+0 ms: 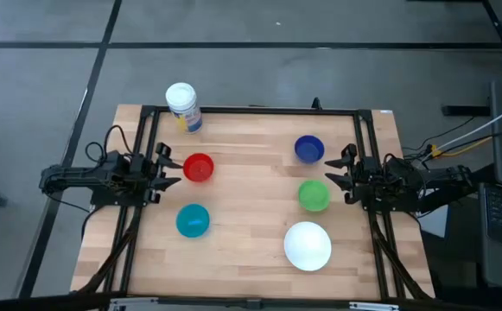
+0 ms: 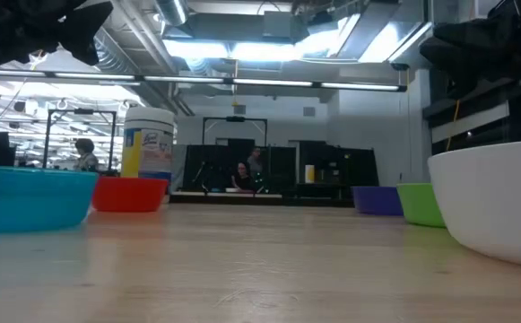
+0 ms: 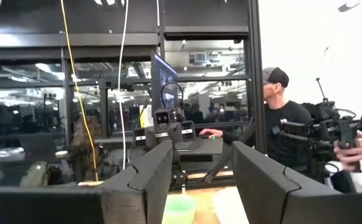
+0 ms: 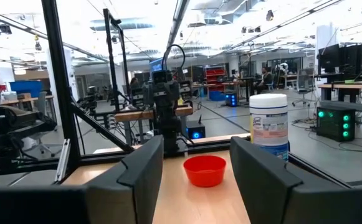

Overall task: Nest bowls inside each other
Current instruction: Stack the dark blue bowl on top of the white bowl

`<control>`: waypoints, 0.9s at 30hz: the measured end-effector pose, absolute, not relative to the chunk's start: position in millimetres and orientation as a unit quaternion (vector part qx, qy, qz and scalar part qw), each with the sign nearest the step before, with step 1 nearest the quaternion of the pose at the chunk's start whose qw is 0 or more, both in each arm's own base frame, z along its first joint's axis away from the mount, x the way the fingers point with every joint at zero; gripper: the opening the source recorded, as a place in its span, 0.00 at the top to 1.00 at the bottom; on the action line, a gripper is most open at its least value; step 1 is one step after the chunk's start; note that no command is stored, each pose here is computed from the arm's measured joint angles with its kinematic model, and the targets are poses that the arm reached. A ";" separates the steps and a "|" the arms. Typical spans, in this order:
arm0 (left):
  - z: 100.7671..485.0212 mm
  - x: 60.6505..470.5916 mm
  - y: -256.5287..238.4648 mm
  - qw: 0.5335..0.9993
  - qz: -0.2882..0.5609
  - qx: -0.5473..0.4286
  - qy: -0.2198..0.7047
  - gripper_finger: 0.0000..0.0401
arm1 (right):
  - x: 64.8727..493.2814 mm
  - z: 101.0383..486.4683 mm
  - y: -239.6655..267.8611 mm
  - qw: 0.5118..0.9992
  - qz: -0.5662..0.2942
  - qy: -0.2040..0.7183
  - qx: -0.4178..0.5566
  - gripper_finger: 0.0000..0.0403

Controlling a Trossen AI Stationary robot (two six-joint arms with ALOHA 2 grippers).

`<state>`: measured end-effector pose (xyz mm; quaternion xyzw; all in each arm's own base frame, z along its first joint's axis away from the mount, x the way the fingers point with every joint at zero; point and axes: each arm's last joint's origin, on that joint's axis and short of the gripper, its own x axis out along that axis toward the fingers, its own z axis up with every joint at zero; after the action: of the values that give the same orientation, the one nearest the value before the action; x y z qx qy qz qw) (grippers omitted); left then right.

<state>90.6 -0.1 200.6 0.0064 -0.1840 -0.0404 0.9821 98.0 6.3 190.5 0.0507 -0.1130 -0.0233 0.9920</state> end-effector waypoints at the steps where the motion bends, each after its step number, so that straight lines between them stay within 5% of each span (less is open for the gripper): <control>1: 200.5 90.7 -0.1 0.982 -0.042 0.000 -0.183 0.60 | 98.0 190.5 6.3 0.992 -0.023 -0.113 0.051 0.53; 19: 209.3 86.9 2.4 0.973 0.004 -0.005 -0.232 0.60 | 95.7 198.7 4.6 0.976 -0.034 -0.160 0.143 0.53; 27: 259.8 72.2 1.8 0.960 -0.003 -0.024 -0.279 0.60 | 82.7 244.2 6.0 0.945 0.044 -0.249 0.207 0.53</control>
<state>72.2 1.8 259.8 -0.0244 -0.2787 -0.0030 0.9601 82.7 6.0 244.2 0.2074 -0.2490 0.0437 0.9450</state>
